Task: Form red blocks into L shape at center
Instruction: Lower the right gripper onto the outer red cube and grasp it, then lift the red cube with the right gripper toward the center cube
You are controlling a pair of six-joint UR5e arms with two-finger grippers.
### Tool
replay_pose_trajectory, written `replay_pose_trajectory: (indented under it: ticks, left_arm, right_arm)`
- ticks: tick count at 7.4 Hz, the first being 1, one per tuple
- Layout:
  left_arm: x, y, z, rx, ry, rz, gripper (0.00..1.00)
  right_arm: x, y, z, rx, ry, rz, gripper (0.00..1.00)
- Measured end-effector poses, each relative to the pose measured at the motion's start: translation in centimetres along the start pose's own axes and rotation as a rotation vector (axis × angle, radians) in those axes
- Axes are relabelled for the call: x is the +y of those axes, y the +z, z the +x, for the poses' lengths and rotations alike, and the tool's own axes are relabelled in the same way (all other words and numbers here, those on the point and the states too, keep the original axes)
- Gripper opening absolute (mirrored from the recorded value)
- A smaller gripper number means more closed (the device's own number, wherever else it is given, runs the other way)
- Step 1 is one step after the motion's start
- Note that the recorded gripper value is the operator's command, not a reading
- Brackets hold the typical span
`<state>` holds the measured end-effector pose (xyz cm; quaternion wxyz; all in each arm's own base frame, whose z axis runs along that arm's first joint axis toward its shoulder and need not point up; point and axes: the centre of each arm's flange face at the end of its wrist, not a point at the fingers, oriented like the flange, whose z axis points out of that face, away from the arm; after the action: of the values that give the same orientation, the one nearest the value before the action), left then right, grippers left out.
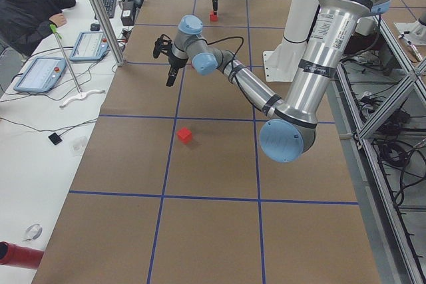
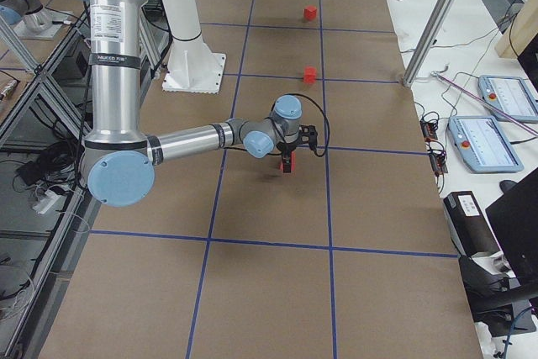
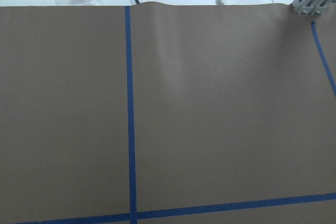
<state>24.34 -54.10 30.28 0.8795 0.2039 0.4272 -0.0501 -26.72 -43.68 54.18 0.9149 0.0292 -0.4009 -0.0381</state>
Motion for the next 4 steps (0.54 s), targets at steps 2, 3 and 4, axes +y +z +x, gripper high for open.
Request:
replay_pose_trajectory:
  ticks: [2, 3, 4]
  left_arm:
    - [0.1, 0.4, 0.0, -0.003, -0.003, -0.005, 0.99]
    - [0.1, 0.5, -0.1, -0.005, -0.004, -0.007, 0.99]
    - [0.1, 0.7, -0.1, -0.006, -0.004, -0.008, 0.99]
  right_arm:
    - [0.4, 0.9, -0.5, 0.003, -0.007, -0.018, 0.99]
    - [0.6, 1.4, -0.7, 0.005, -0.011, -0.026, 0.86]
    - [0.6, 1.6, -0.9, 0.005, -0.015, -0.031, 0.70]
